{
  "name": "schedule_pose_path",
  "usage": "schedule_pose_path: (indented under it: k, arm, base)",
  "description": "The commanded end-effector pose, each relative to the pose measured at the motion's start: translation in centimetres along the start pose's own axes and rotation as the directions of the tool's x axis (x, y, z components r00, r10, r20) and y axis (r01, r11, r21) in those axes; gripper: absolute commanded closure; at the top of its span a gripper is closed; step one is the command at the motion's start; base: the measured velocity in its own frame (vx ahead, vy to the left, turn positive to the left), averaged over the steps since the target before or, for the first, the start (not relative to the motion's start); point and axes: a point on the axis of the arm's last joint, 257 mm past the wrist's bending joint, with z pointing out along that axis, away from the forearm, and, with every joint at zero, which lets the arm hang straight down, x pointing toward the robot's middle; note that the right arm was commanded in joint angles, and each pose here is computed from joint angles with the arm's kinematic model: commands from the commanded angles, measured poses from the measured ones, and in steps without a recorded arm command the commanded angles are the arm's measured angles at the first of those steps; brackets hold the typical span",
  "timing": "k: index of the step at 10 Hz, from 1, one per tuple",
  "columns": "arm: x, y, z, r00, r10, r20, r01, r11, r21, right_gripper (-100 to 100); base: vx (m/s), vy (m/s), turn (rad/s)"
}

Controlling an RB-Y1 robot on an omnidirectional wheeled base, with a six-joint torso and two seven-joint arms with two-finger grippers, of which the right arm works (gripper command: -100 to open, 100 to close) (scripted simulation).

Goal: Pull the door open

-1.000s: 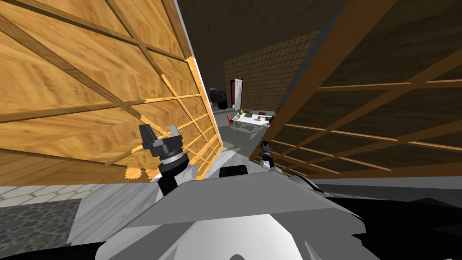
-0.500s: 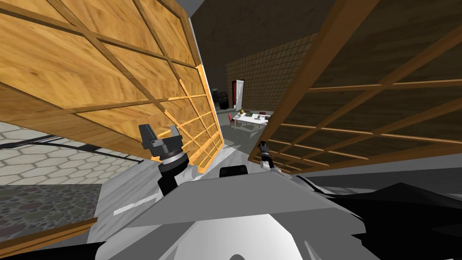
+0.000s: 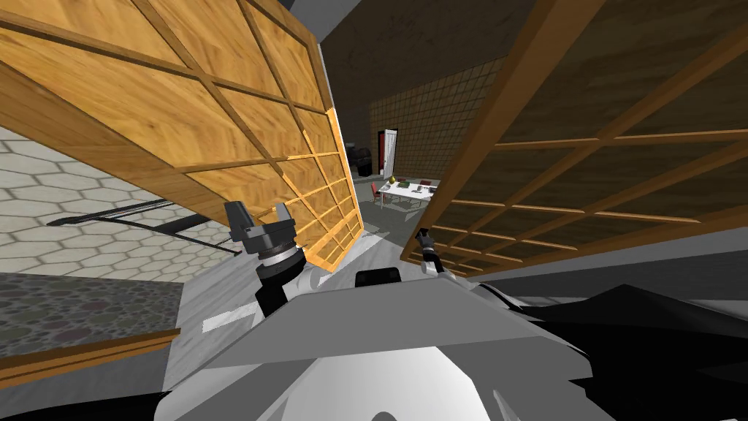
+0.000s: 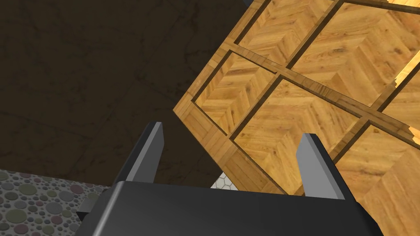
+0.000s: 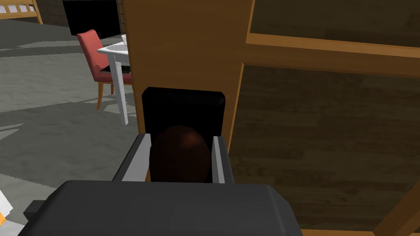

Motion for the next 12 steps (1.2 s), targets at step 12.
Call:
schedule_pose_path:
  k: [12]
  arm:
    - [-0.1, -3.0, -2.5, 1.0, 0.0, 0.0, 0.0, 0.98, 0.198, 100]
  base:
    - [-0.207, -0.025, 0.072]
